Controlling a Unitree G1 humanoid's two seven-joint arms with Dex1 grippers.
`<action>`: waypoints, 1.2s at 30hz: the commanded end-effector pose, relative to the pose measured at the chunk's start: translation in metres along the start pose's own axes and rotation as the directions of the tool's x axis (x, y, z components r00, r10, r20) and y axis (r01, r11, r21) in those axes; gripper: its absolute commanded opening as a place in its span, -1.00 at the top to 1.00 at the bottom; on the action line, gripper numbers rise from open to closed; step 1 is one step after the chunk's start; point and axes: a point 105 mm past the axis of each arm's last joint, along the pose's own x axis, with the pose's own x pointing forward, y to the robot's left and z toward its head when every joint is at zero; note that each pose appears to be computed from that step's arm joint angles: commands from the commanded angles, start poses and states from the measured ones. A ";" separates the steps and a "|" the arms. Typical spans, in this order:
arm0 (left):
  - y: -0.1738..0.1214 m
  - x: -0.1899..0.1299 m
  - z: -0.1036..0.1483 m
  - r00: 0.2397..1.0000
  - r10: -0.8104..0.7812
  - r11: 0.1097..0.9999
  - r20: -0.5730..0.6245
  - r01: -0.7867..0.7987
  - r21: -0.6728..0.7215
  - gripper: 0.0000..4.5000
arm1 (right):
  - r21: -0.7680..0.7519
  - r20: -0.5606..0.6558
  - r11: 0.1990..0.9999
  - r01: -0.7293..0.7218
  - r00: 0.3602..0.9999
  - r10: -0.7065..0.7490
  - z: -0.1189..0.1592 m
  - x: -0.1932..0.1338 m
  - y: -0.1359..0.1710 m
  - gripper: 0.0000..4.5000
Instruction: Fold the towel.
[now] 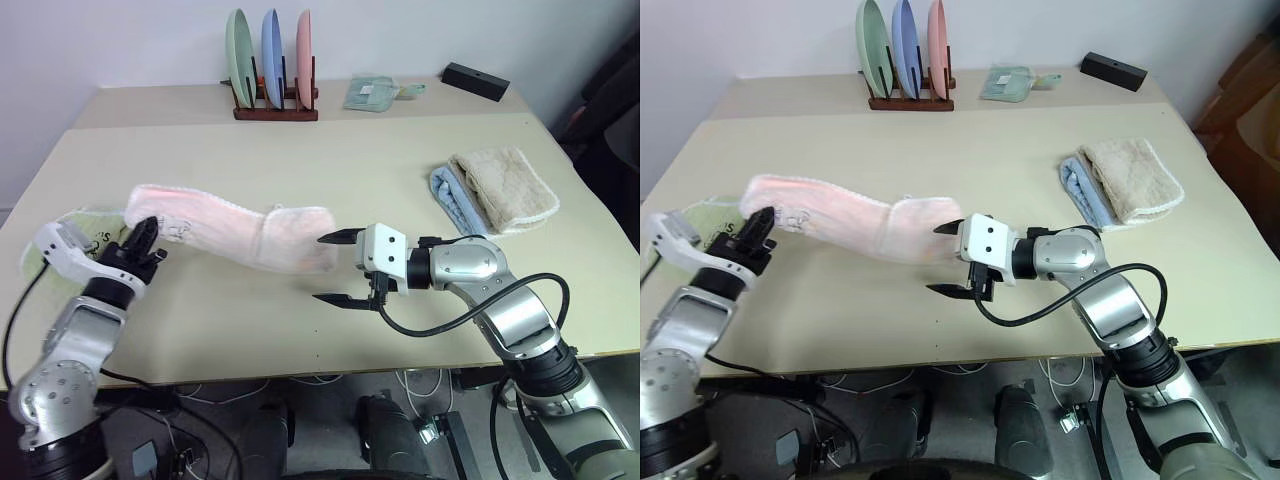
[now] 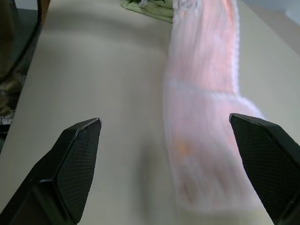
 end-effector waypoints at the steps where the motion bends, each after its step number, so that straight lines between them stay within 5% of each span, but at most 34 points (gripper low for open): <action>1: -0.034 0.008 0.003 0.986 -0.164 0.979 -0.034 0.167 0.118 0.98 | -0.033 0.020 0.999 0.008 1.000 -0.007 0.007 -0.001 -0.004 -1.00; 7: -0.122 0.020 -0.059 0.795 -0.478 0.743 -0.375 0.593 0.310 0.98 | -0.030 0.012 0.999 0.024 1.000 -0.023 0.003 -0.001 -0.007 -1.00; 10: -0.133 0.024 -0.083 0.741 -0.481 0.672 -0.468 0.655 0.346 0.98 | -0.031 0.007 0.999 0.034 0.999 -0.033 0.001 -0.001 -0.008 -1.00; 18: -0.141 0.039 -0.118 0.705 -0.439 0.678 -0.557 0.667 0.309 0.98 | -0.024 -0.016 0.996 0.088 0.996 -0.089 -0.004 -0.008 -0.009 -1.00; 20: -0.142 0.038 -0.119 0.697 -0.449 0.675 -0.559 0.674 0.299 0.98 | -0.024 -0.018 0.995 0.093 0.995 -0.093 -0.005 -0.009 -0.009 -1.00; 23: -0.143 0.033 -0.116 0.684 -0.474 0.674 -0.554 0.687 0.271 0.60 | -0.024 -0.021 0.995 0.098 0.995 -0.099 -0.006 -0.009 -0.009 -1.00; 29: -0.133 0.009 -0.088 0.656 -0.551 0.673 -0.515 0.715 0.191 -0.66 | -0.031 -0.029 0.992 0.122 0.992 -0.123 -0.008 -0.010 -0.016 -1.00; 33: -0.118 -0.003 -0.047 0.699 -0.594 0.711 -0.398 0.688 0.147 -0.67 | -0.015 -0.015 0.984 0.176 0.984 -0.176 -0.006 -0.015 -0.030 -0.88; 36: -0.096 0.007 -0.015 0.810 -0.517 0.797 -0.278 0.574 0.191 -0.27 | 0.025 0.018 0.979 0.201 0.979 -0.202 0.000 -0.017 -0.039 -0.45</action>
